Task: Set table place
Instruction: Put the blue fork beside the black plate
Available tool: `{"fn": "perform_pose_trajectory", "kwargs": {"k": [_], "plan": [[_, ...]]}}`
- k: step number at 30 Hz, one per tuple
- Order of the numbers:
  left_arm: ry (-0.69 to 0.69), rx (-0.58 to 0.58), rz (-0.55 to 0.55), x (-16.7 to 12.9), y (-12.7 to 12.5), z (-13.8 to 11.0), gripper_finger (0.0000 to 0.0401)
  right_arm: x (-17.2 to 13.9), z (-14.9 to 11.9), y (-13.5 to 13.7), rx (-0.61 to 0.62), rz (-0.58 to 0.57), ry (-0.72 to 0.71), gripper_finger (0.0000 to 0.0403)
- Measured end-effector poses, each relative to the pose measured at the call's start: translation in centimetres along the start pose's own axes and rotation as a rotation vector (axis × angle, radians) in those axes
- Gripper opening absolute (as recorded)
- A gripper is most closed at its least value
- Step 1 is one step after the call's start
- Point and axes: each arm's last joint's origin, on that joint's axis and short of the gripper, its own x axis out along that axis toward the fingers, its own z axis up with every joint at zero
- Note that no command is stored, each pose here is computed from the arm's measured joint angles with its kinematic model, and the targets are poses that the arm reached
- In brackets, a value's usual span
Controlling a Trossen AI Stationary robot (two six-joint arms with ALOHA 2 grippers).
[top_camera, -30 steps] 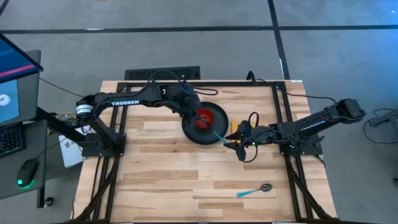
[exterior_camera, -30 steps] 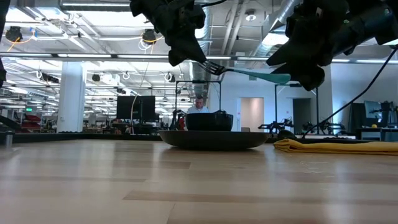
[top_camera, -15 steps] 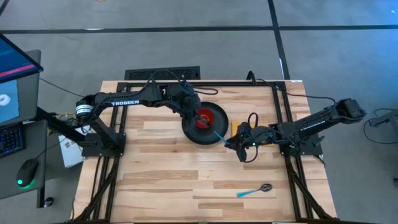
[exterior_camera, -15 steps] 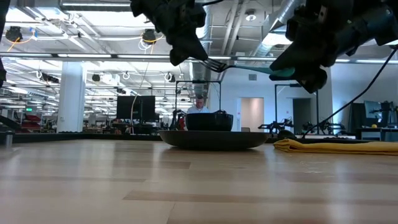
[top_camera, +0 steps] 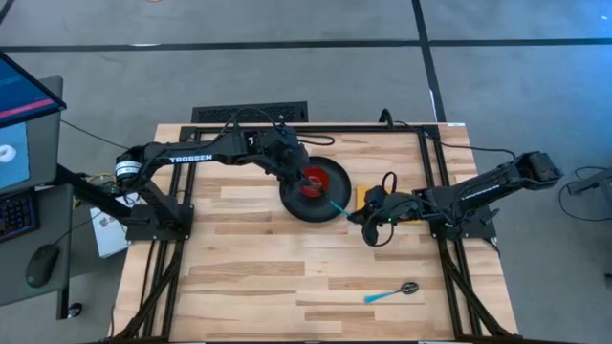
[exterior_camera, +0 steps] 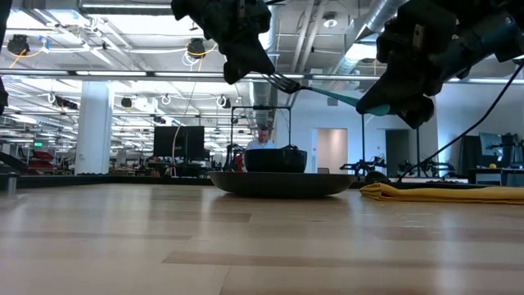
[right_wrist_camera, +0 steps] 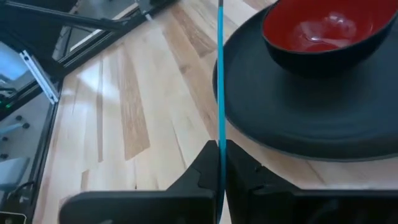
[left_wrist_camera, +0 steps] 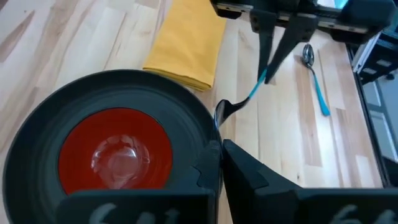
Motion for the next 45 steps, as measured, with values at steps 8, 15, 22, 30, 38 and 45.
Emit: {"fn": "perform_pose_trajectory", "kwargs": {"k": [8, 15, 22, 30, 38, 45], "plan": [[-0.003, 0.081, -0.041, 0.1, 0.0, 0.0, 0.0006, 0.0, -0.1, -0.1, 0.045, -0.009, 0.008, 0.0027], [-0.016, 0.129, -0.165, -0.1, 0.3, 0.1, 0.0082, 0.0, 0.5, 0.1, 0.127, 0.024, -0.025, 0.0027], [-0.079, 0.240, 0.058, -3.1, -0.3, 0.7, 0.0144, 0.1, 1.4, -0.9, 0.302, -0.005, -0.084, 0.0027], [-0.190, 0.333, 0.078, -8.3, -2.2, -0.3, 0.0155, 0.2, 2.1, -2.2, 0.448, -0.066, -0.135, 0.0027], [-0.276, 0.354, 0.086, -9.1, -2.1, -5.4, 0.0155, 0.2, 1.3, -3.8, 0.614, -0.198, -0.068, 0.0027], [-0.370, 0.331, 0.087, -9.4, -1.8, -10.1, 0.0155, -0.7, 1.8, -4.6, 0.687, -0.263, -0.135, 0.0027]]}}
